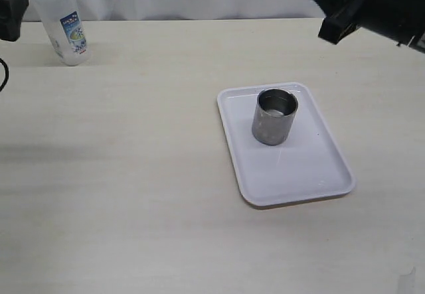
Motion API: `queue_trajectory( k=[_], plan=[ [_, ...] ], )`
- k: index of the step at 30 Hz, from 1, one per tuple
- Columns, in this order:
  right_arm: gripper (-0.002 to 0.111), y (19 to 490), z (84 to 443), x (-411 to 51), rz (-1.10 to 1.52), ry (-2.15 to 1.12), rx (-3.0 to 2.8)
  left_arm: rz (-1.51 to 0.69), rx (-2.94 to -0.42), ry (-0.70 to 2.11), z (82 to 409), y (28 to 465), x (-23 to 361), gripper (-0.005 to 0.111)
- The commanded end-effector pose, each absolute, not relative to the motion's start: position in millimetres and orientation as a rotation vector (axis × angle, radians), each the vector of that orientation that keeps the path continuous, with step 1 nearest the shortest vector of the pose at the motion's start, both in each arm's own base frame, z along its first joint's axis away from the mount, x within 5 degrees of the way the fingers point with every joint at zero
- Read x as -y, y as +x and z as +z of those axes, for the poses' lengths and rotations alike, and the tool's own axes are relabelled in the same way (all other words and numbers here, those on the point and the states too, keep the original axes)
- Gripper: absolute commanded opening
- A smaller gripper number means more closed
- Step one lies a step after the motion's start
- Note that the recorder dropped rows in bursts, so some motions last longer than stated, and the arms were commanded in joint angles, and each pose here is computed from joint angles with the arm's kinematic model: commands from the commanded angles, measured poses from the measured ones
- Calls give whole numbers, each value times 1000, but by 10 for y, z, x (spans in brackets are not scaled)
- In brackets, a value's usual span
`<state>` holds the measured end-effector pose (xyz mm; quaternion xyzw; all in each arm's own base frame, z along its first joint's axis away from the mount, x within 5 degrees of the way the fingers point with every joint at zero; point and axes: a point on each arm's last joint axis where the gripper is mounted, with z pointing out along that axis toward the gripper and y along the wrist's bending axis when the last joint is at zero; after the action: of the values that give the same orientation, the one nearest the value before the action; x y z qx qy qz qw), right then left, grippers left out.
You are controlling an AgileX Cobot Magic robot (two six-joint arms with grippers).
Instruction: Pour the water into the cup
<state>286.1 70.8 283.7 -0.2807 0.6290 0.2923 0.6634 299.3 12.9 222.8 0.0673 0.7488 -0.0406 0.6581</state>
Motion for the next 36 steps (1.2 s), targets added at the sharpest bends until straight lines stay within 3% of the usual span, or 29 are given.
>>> queue_trajectory(
  k=[1,10,19,36],
  plan=[
    [4,2681,3109,-637,609,-542,-1484,-67,-1668,137,2450,2733,-120,98],
    [4,2058,3490,-572,495,-519,-1419,-30,-1750,32,2581,2158,-127,98],
    [4,1425,3627,-551,428,-534,-1270,-70,-1687,-128,2780,1659,-123,98],
    [4,900,3868,-546,369,-563,-1069,-22,-1430,-117,3173,1047,-80,98]
  ],
)
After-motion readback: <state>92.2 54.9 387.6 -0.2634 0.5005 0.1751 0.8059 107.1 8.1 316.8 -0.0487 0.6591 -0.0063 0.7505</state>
